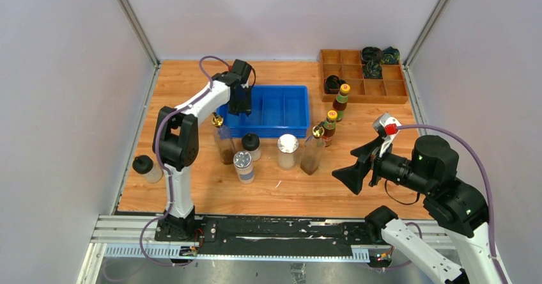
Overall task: Organize the condiment bottles
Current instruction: Move the storage box to the center of the board, then pick up the bottle from the center of the board.
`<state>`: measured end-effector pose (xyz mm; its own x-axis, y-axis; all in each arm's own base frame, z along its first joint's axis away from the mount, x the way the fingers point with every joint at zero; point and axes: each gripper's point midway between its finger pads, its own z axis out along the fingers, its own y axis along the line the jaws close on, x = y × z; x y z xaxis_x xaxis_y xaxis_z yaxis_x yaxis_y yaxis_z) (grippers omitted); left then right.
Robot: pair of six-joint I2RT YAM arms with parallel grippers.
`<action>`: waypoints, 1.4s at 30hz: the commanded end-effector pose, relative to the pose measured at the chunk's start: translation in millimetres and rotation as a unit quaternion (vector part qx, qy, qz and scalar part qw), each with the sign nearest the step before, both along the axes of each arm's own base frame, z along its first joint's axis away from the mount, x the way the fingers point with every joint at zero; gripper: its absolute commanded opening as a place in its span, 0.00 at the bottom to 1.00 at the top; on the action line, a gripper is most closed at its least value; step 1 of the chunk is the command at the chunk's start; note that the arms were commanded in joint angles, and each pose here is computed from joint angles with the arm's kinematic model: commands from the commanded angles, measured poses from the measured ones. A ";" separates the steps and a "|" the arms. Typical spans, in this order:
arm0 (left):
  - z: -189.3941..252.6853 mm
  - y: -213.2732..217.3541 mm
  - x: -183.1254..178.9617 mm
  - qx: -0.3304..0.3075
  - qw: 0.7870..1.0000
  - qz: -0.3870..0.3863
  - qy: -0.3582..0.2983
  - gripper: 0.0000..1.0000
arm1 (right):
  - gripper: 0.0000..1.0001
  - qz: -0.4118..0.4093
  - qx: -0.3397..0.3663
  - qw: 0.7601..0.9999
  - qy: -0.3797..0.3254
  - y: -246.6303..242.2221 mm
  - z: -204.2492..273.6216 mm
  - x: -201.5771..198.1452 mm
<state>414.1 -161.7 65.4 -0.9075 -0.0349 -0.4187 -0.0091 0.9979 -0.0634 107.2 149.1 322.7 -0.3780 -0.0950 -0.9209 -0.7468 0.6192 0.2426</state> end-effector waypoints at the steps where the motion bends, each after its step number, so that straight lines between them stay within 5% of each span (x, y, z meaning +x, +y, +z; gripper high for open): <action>1: 35.4 -4.8 29.3 0.016 0.999 -0.017 -0.044 0.49 | 1.00 0.014 0.010 1.000 0.000 2.6 3.9 -6.4; 9: 98.1 -1.9 48.3 0.017 0.994 -0.027 -0.102 0.66 | 1.00 0.008 0.004 1.000 -0.001 0.0 5.8 -5.8; 12: 137.2 -1.2 47.1 0.004 0.989 -0.035 -0.141 0.99 | 1.00 0.002 -0.004 1.000 0.002 -2.2 4.3 -4.2; 20: 219.0 14.8 -20.0 -0.049 0.972 -0.045 -0.224 1.00 | 1.00 -0.053 -0.069 0.996 0.001 -20.6 -22.2 16.3; 26: 269.6 30.0 -77.7 -0.110 0.930 -0.049 -0.347 1.00 | 0.99 -0.064 -0.060 0.995 -0.049 -14.3 -38.0 39.4; 42: 233.2 37.6 -148.9 -0.162 0.923 -0.062 -0.343 1.00 | 0.98 -0.039 -0.060 0.997 -0.038 18.4 -42.3 76.1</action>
